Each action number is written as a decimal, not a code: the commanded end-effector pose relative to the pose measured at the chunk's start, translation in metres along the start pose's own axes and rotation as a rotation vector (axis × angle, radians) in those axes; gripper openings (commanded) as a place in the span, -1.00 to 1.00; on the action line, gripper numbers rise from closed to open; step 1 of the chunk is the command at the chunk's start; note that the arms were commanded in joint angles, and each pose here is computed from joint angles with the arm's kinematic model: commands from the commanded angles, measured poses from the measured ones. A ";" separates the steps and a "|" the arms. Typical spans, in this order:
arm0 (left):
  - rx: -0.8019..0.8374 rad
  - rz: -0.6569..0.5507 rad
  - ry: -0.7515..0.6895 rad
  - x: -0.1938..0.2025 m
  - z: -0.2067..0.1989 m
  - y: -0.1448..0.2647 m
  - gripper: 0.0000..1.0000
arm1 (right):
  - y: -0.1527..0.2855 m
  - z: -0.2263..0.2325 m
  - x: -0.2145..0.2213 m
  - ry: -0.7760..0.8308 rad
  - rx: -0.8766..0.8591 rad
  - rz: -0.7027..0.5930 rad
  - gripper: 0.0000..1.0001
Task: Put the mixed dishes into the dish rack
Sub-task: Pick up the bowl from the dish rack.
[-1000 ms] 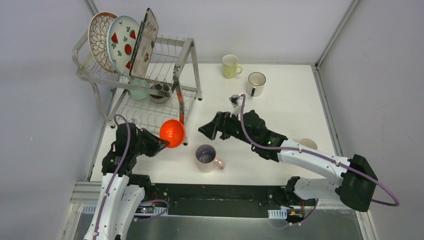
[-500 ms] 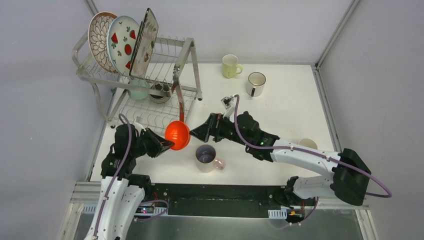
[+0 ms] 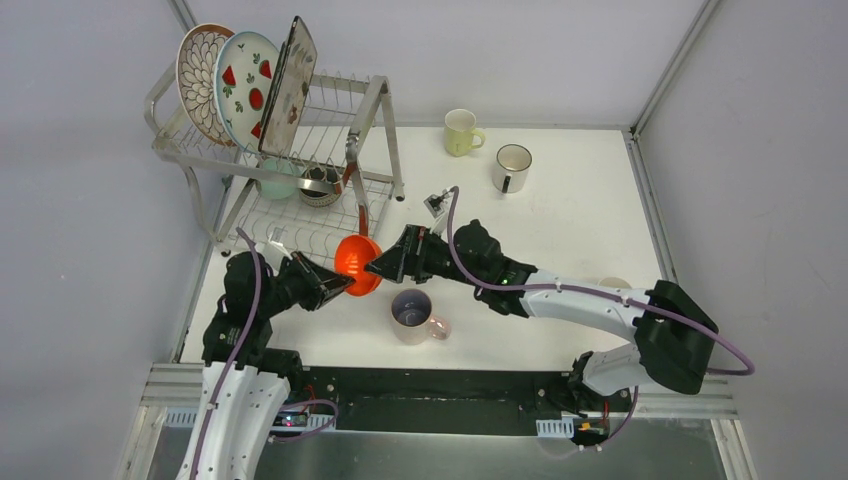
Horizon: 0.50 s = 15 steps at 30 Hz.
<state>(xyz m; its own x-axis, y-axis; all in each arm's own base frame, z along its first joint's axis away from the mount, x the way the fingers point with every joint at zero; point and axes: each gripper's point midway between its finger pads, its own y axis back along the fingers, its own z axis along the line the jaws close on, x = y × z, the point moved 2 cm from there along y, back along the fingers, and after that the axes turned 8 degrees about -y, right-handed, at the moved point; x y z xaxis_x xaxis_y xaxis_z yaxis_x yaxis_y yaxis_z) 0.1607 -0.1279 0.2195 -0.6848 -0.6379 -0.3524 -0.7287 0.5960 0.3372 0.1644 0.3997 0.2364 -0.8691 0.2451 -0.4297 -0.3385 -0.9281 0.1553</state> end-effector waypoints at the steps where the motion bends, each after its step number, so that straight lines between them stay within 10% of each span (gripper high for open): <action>1: 0.103 0.008 -0.051 -0.005 -0.025 0.002 -1.00 | -0.004 0.034 -0.007 -0.012 -0.140 -0.013 0.87; 15: 0.104 0.027 -0.041 -0.007 -0.023 -0.006 -1.00 | -0.002 0.031 -0.004 -0.028 -0.194 -0.034 0.36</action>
<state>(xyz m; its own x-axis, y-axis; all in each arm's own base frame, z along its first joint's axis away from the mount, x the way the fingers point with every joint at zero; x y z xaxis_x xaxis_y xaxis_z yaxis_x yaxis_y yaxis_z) 0.1669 -0.1340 0.2222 -0.7152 -0.6139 -0.3342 -0.6988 0.6362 0.3270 0.1622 0.4063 0.2449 -0.8736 0.2598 -0.4114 -0.3137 -0.9471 0.0680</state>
